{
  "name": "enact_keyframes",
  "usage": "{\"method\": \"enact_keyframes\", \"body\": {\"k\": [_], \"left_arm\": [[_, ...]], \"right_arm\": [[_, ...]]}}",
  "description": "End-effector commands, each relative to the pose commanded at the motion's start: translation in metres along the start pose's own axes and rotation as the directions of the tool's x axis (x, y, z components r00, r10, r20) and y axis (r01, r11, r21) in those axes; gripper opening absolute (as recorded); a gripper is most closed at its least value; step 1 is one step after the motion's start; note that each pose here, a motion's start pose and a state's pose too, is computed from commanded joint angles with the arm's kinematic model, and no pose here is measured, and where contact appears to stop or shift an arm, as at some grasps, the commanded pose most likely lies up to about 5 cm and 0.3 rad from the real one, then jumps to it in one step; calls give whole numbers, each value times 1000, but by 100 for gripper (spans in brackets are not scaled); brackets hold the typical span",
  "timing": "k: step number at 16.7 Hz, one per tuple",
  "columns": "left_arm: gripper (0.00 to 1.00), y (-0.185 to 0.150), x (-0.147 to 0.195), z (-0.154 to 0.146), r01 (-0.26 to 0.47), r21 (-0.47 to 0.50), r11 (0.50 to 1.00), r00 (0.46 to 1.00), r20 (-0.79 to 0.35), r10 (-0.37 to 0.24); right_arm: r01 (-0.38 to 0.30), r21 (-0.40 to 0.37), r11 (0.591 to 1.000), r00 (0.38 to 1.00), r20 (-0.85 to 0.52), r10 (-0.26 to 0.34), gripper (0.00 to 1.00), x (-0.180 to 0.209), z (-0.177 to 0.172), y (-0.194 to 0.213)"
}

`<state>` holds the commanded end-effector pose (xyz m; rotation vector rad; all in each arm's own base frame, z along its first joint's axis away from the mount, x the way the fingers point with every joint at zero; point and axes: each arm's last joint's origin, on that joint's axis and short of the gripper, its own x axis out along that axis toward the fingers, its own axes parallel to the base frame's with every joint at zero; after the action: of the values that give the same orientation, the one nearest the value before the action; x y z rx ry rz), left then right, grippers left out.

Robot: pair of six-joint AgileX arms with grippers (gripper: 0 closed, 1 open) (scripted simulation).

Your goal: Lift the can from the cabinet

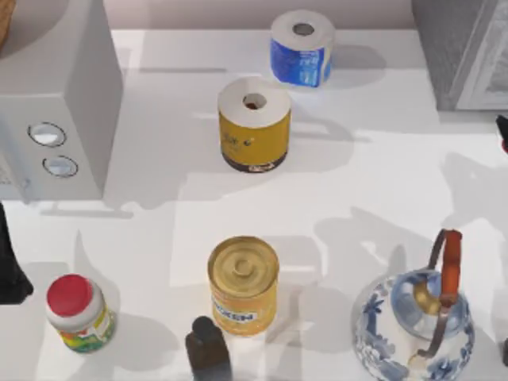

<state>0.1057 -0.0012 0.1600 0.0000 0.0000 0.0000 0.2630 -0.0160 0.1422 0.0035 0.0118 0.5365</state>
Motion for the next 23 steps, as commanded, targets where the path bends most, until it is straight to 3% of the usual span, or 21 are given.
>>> {"method": "enact_keyframes", "body": {"k": [5,9,15,16,17,23], "left_arm": [[100,0,0,0,0,0,1000,1000,0,0],[100,0,0,0,0,0,1000,1000,0,0],[100,0,0,0,0,0,1000,1000,0,0],[100,0,0,0,0,0,1000,1000,0,0],[100,0,0,0,0,0,1000,1000,0,0],[100,0,0,0,0,0,1000,1000,0,0]], "right_arm": [[-145,-3,989,989,8,145,0,17,-53,-18],[-214,-6,977,977,13,214,0,19,-85,-23],[-229,-7,974,973,14,229,0,19,-92,-23],[-225,91,970,971,-56,231,0,19,-119,-21],[-225,88,971,972,-54,230,0,19,-118,-22],[-201,-88,976,970,119,210,0,54,-64,-39]]}}
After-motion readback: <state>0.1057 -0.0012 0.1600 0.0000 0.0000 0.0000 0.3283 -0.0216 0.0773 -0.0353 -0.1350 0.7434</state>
